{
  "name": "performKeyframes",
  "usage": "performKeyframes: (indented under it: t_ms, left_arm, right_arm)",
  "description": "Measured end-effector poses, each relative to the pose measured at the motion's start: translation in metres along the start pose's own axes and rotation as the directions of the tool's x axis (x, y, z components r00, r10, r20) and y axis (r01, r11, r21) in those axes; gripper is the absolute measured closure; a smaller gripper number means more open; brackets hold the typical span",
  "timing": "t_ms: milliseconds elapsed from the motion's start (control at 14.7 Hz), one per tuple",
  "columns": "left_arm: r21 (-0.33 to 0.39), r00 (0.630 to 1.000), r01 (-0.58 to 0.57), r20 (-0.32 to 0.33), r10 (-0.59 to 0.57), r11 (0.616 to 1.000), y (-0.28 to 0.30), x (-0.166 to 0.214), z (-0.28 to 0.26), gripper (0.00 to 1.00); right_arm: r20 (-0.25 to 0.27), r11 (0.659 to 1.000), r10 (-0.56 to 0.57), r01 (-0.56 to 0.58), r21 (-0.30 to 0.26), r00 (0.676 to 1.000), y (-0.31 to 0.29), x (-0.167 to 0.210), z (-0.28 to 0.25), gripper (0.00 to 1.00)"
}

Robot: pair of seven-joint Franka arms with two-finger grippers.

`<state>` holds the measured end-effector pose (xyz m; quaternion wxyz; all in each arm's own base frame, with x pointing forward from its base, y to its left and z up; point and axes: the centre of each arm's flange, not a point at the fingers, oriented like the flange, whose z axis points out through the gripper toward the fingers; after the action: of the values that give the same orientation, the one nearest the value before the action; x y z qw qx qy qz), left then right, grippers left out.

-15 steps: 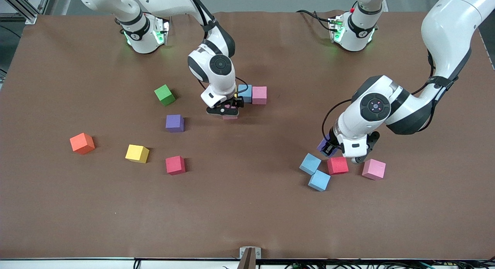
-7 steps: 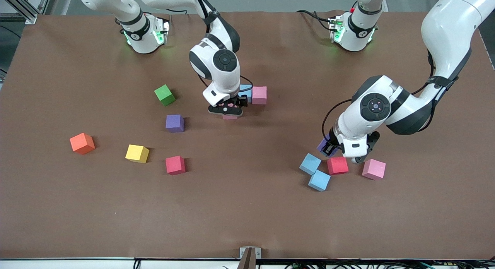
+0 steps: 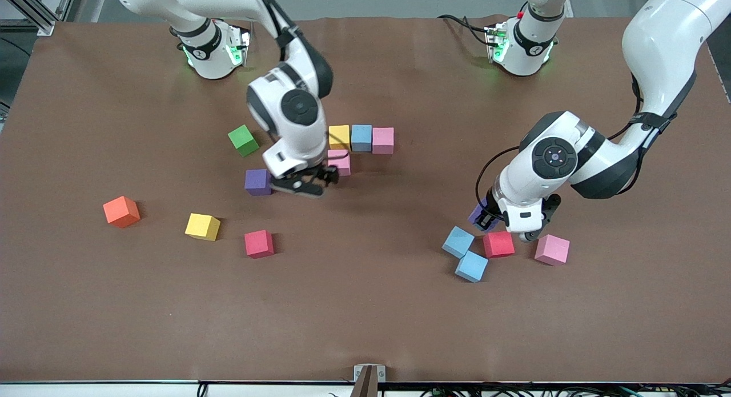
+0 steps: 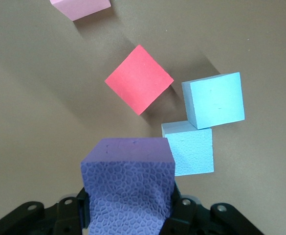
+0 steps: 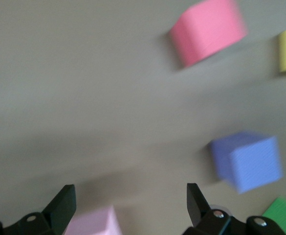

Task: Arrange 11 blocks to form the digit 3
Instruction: 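Move the right gripper to the yellow cube and grasp it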

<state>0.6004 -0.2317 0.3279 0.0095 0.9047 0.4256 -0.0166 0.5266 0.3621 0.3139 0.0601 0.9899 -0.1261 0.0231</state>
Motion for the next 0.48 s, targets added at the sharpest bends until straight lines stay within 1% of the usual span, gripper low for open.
performKeyframes:
  t_ms: [136,273,409,477]
  left_arm:
    - [0.000,1.000,0.000,0.000,0.000,1.000,0.000,0.000,0.000,0.42]
    - [0.000,1.000,0.000,0.000,0.000,1.000,0.000,0.000,0.000,0.42]
    - [0.000,1.000,0.000,0.000,0.000,1.000,0.000,0.000,0.000,0.42]
    - [0.000,1.000,0.000,0.000,0.000,1.000,0.000,0.000,0.000,0.42]
  right_arm:
    - [-0.030,0.998,0.051,-0.052,-0.025,0.998,0.034,0.036,0.000,0.00]
    - [-0.036,0.995,0.083,-0.085,-0.049,0.996,0.070,0.068,0.006,0.00]
    - [-0.020,0.997,0.050,-0.051,-0.062,0.999,0.117,0.102,0.018,0.00]
    - [-0.020,0.998,0.036,-0.037,-0.057,0.999,0.144,0.119,0.026,0.00]
